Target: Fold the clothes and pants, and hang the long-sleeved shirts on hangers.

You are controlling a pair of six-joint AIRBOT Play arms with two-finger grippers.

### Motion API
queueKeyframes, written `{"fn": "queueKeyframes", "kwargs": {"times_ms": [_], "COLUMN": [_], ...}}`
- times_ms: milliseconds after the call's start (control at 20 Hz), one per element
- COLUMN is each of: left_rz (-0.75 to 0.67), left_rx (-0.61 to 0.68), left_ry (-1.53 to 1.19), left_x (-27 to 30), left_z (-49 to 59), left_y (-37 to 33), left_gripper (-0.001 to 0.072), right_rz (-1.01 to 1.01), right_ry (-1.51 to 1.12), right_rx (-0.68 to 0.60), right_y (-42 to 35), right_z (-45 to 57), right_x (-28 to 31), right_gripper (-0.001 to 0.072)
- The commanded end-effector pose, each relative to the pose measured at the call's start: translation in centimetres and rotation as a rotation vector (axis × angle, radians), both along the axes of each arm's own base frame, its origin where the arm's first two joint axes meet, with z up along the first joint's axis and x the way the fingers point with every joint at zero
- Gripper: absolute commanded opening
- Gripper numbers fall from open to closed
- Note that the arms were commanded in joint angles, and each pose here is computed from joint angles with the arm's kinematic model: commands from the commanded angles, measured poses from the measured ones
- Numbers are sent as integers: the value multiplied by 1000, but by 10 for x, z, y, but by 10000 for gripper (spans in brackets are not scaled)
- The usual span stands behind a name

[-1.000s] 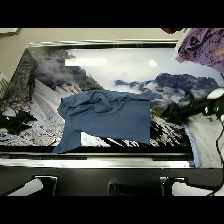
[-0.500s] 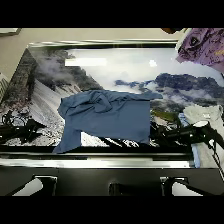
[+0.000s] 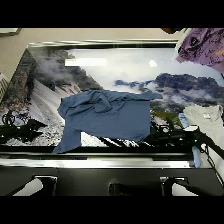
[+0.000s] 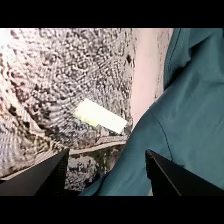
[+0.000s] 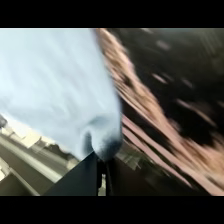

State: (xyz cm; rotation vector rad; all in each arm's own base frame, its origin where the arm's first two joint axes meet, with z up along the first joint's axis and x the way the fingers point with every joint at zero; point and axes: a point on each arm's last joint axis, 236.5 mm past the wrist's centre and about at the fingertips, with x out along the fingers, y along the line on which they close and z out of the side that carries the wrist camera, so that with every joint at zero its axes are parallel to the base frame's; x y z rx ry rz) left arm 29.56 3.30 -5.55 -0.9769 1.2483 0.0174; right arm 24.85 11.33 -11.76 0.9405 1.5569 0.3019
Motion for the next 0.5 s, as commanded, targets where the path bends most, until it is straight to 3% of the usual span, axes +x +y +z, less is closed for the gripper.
{"fn": "queueKeyframes", "kwargs": {"times_ms": [0,200,450], "left_rz": [-21,-134,-175], "left_rx": [-2,-41,-32], "left_ry": [-11,-6,-47], "left_x": [3,11,38], "left_z": [-3,-20,-41], "left_y": [-4,-41,-77], "left_gripper": [548,548,528], "right_rz": [-35,-42,-15], "right_ry": [-55,-134,-175], "right_rx": [-57,-93,-100], "right_y": [0,-7,-6], "right_z": [-3,23,47], "right_x": [19,35,34], "right_gripper": [29,29,29]}}
